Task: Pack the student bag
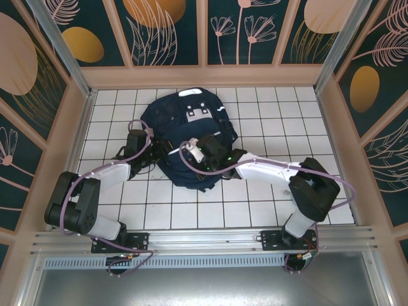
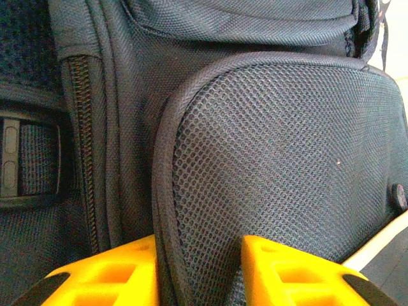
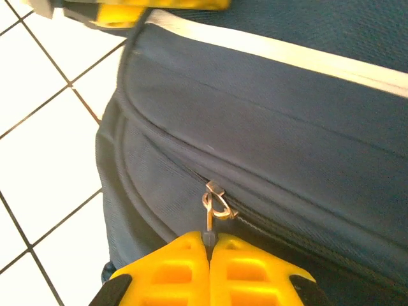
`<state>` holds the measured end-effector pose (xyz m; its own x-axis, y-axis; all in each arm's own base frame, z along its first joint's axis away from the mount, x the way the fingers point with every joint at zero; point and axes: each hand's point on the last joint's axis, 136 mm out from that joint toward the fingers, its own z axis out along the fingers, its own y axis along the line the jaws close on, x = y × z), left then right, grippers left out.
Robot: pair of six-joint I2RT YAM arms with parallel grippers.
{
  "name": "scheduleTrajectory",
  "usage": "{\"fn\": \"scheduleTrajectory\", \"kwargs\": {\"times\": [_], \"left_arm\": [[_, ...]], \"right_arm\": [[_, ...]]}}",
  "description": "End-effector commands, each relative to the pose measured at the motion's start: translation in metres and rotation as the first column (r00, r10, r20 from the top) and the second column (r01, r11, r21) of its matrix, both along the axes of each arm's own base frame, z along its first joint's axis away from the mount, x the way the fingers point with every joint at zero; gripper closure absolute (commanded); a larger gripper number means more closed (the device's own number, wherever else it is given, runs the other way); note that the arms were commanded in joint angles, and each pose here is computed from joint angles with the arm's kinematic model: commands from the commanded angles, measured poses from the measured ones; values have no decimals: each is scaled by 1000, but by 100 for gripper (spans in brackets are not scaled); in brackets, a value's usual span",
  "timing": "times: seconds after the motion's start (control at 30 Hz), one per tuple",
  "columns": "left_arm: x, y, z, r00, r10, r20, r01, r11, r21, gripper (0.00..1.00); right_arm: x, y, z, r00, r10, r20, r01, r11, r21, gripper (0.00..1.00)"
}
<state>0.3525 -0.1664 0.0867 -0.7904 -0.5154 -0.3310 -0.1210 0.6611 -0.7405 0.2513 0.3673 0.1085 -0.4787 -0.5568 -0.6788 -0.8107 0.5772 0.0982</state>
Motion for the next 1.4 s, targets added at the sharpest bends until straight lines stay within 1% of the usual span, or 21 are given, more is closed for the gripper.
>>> {"fn": "scheduleTrajectory", "kwargs": {"times": [0.0, 0.2, 0.3, 0.33, 0.4, 0.43, 0.53, 0.6, 0.67, 0.73, 0.77, 0.83, 0.9, 0.93, 1.0, 1.1, 1.13, 1.17, 1.2, 1.3, 1.37], "left_arm": [[5, -24, 27, 994, -79, 79, 87, 991, -101, 66], [3, -31, 37, 990, -102, 102, 115, 984, -139, 68], [2, -31, 41, 989, -102, 109, 118, 981, -152, 68], [2, -30, 41, 990, -96, 106, 111, 983, -148, 68], [4, -25, 40, 993, -68, 97, 80, 989, -122, 66], [5, -23, 39, 994, -58, 93, 68, 992, -109, 64], [7, -11, 39, 997, -12, 82, 16, 999, -49, 51], [8, -4, 43, 996, 13, 86, -12, 1000, -8, 45], [8, 4, 46, 995, 36, 93, -39, 999, 36, 40], [9, 13, 50, 993, 63, 99, -71, 994, 82, 35], [9, 18, 54, 991, 76, 108, -87, 991, 102, 34], [8, 25, 60, 987, 96, 126, -113, 984, 139, 31], [8, 30, 68, 984, 103, 149, -127, 978, 163, 29], [9, 32, 71, 982, 102, 159, -129, 977, 171, 28], [8, 32, 76, 981, 91, 171, -123, 975, 184, 27], [9, 29, 83, 979, 55, 197, -93, 977, 190, 24], [9, 26, 86, 977, 34, 212, -75, 979, 190, 21], [10, 26, 89, 974, 29, 225, -74, 979, 192, 17], [11, 26, 92, 971, 29, 239, -77, 977, 196, 15], [13, 29, 95, 968, 27, 250, -84, 972, 220, 13], [14, 28, 96, 967, 19, 253, -77, 972, 221, 13]], "right_arm": [[-27, 55, 16, 992, 122, -44, -117, 987, 107, 100], [-18, 86, 13, 994, 74, -86, -61, 988, 142, 99], [-14, 90, 10, 992, 34, -120, -15, 987, 158, 93], [-13, 89, 12, 992, 17, -128, 4, 986, 164, 89], [-9, 80, 20, 988, -35, -151, 63, 980, 187, 72], [-9, 75, 26, 985, -49, -163, 82, 975, 205, 67], [-7, 48, 55, 979, -99, -176, 146, 950, 276, 49], [-4, 24, 72, 973, -156, -171, 203, 930, 307, 41], [6, -3, 82, 956, -237, -175, 282, 905, 317, 36], [30, -45, 84, 896, -407, -180, 443, 849, 287, 33], [46, -75, 79, 834, -522, -176, 551, 796, 251, 32], [70, -140, 66, 680, -717, -153, 733, 656, 181, 29], [80, -210, 52, 488, -861, -143, 872, 475, 115, 26], [81, -238, 48, 404, -904, -138, 914, 393, 97, 25], [72, -302, 35, 202, -971, -125, 979, 198, 46, 25], [49, -377, 24, -44, -995, -87, 999, -43, -8, 21], [42, -393, 20, -99, -992, -80, 995, -97, -25, 19], [30, -416, 12, -176, -981, -79, 984, -173, -47, 17], [23, -429, 6, -223, -971, -84, 974, -218, -62, 16], [-1, -465, -14, -348, -931, -112, 936, -337, -103, 13], [-14, -481, -25, -403, -907, -119, 913, -390, -120, 13]]}}
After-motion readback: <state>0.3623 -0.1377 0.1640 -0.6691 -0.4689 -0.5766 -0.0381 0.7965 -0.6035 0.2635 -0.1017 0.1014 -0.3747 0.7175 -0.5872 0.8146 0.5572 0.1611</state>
